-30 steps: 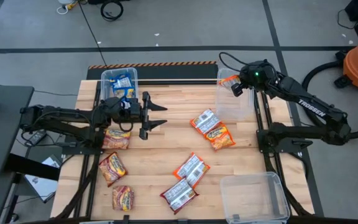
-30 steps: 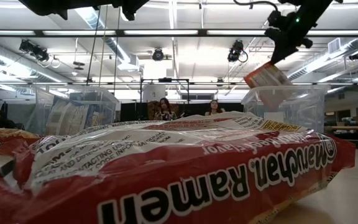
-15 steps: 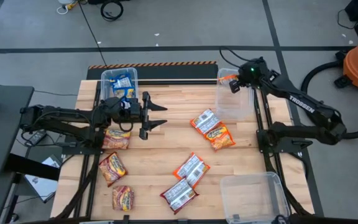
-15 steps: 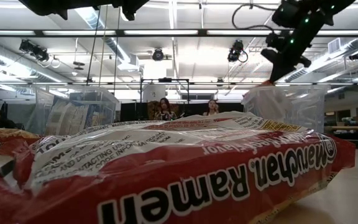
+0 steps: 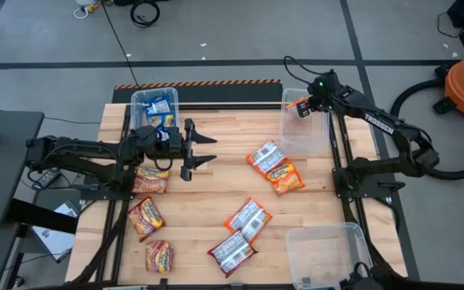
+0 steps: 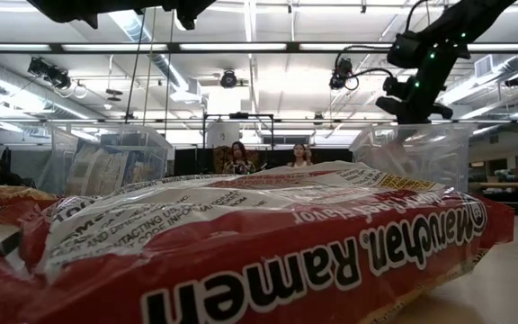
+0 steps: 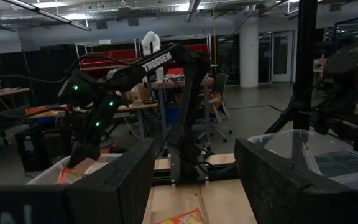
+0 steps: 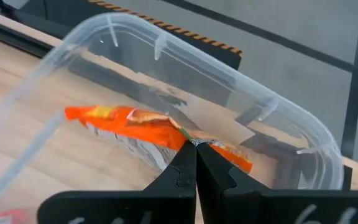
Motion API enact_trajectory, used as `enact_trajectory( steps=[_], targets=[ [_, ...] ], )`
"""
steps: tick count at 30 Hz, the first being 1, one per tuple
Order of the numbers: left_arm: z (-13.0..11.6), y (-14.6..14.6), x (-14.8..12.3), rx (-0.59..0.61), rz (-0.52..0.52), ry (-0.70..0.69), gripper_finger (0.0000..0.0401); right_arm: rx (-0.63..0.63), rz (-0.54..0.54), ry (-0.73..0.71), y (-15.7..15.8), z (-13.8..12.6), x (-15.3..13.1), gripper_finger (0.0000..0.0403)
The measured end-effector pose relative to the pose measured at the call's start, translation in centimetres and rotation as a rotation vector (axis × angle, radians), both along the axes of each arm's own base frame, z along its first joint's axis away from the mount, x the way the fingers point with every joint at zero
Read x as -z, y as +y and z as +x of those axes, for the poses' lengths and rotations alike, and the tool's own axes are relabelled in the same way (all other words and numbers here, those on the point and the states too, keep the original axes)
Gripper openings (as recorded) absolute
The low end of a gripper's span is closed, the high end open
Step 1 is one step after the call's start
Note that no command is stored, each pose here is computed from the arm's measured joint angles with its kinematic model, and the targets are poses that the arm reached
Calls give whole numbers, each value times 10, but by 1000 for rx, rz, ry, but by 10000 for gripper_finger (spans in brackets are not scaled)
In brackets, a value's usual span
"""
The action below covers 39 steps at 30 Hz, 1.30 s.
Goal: Sort Maruchan noodles
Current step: Put the orange noodle pack into the top right transparent bin
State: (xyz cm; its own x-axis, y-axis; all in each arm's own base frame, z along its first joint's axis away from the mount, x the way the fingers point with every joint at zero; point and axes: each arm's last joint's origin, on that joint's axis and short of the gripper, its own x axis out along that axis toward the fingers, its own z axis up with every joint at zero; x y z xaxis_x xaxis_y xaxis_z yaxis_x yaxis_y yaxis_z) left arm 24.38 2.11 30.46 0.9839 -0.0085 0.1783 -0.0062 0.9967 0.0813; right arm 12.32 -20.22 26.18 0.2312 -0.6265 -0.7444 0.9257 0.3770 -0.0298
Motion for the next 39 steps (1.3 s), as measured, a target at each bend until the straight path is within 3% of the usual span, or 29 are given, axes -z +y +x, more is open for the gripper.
enact_trajectory(
  steps=[15,24,32,36,39],
  targets=[
    [0,0,0,0,0,0,228,35,55,-31,-7,-1,8,3],
    [-1,0,-1,0,0,-3,228,76,106,-43,-5,-2,-9,3],
    [-23,-10,-16,32,53,-14,228,138,260,-11,-19,6,-1,2],
    [-38,-20,-21,59,38,14,228,148,284,5,-31,11,1,2],
    [-48,-27,-22,11,20,48,228,154,295,12,-38,14,-1,2]
  ],
)
